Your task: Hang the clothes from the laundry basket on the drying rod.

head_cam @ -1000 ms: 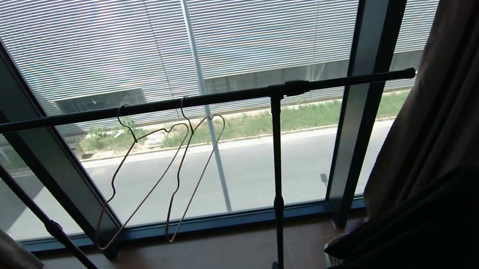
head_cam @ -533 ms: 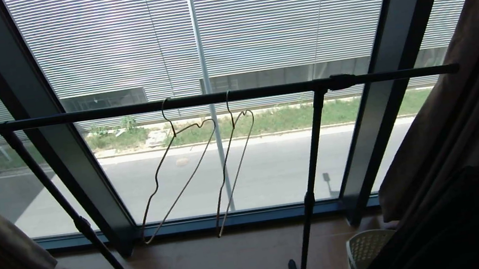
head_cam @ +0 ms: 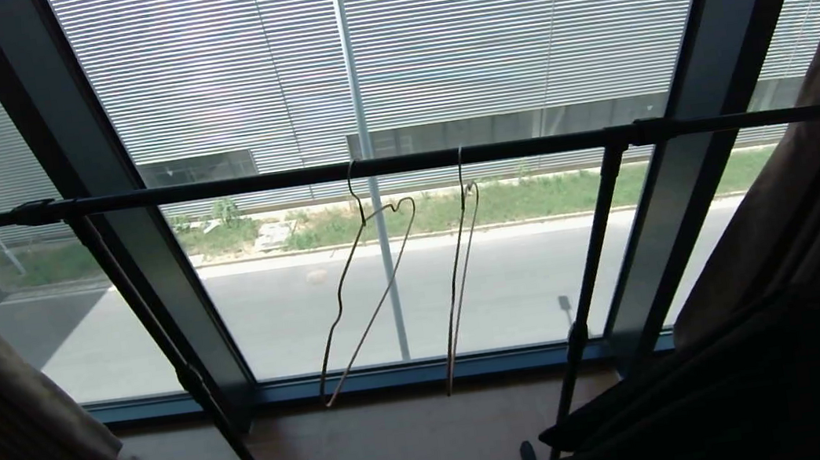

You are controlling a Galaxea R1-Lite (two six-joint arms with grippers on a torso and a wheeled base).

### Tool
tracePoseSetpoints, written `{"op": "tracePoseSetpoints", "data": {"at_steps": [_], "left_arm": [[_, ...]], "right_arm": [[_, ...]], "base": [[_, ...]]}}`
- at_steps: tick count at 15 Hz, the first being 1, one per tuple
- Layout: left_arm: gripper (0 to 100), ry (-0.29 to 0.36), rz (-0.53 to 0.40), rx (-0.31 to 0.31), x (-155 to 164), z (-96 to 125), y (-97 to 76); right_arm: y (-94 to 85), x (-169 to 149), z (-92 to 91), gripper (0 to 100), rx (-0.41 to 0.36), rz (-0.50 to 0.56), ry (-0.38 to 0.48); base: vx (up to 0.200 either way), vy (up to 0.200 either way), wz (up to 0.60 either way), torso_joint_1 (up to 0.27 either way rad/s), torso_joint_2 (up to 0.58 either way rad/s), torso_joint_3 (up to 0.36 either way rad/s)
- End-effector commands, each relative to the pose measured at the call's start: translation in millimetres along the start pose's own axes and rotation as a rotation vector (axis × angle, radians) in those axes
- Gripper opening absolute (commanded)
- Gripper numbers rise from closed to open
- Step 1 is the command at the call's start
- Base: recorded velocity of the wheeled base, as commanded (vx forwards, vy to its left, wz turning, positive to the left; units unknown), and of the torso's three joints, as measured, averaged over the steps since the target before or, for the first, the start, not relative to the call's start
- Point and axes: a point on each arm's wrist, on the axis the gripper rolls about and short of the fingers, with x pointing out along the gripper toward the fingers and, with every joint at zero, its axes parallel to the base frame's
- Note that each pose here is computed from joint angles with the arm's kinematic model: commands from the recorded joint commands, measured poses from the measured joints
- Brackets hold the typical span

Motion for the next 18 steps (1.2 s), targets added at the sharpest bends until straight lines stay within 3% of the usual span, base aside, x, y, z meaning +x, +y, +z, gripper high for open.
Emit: {"op": "tracePoseSetpoints", "data": {"at_steps": [1, 6, 11, 14, 15, 17, 18], "left_arm": [[100, 0.001, -0.001, 0.0, 0, 0, 0.0], [100, 0.001, -0.001, 0.0, 0, 0, 0.0], [100, 0.001, -0.001, 0.0, 0, 0, 0.0], [100, 0.009, -0.006, 0.038, 0, 0, 0.0], [100, 0.052, -0.007, 0.037, 3, 1, 0.1], [100, 0.164, -0.023, 0.055, 12, 5, 0.5], [100, 0.209, -0.1, 0.081, 20, 19, 0.5]], "right_arm": [[0.1, 0, 0.1, 0, -0.002, 0.001, 0.001], [0.1, 0, 0.1, 0, -0.001, 0.001, 0.001], [0.4, 1, -0.3, 0, -0.001, 0.004, 0.004], [-1.4, 2, 4.0, 0, 0.005, 0.004, -0.006], [-2.2, 6, 9.3, 0, 0.02, 0.013, -0.011], [3.3, 7, 19.4, 0, 0.14, 0.052, -0.077], [10.8, 3, 31.6, 0, 0.256, 0.111, -0.171]], "base": [[0.0, 0.0, 0.0, 0.0, 0.0, 0.0], [-0.16, 0.0, 0.0, 0.004, 0.0, 0.001], [0.0, 0.0, 0.0, 0.0, 0.0, 0.0], [0.0, 0.0, 0.0, 0.0, 0.0, 0.0], [0.0, 0.0, 0.0, 0.0, 0.0, 0.0], [0.0, 0.0, 0.0, 0.0, 0.0, 0.0], [0.0, 0.0, 0.0, 0.0, 0.0, 0.0]]}}
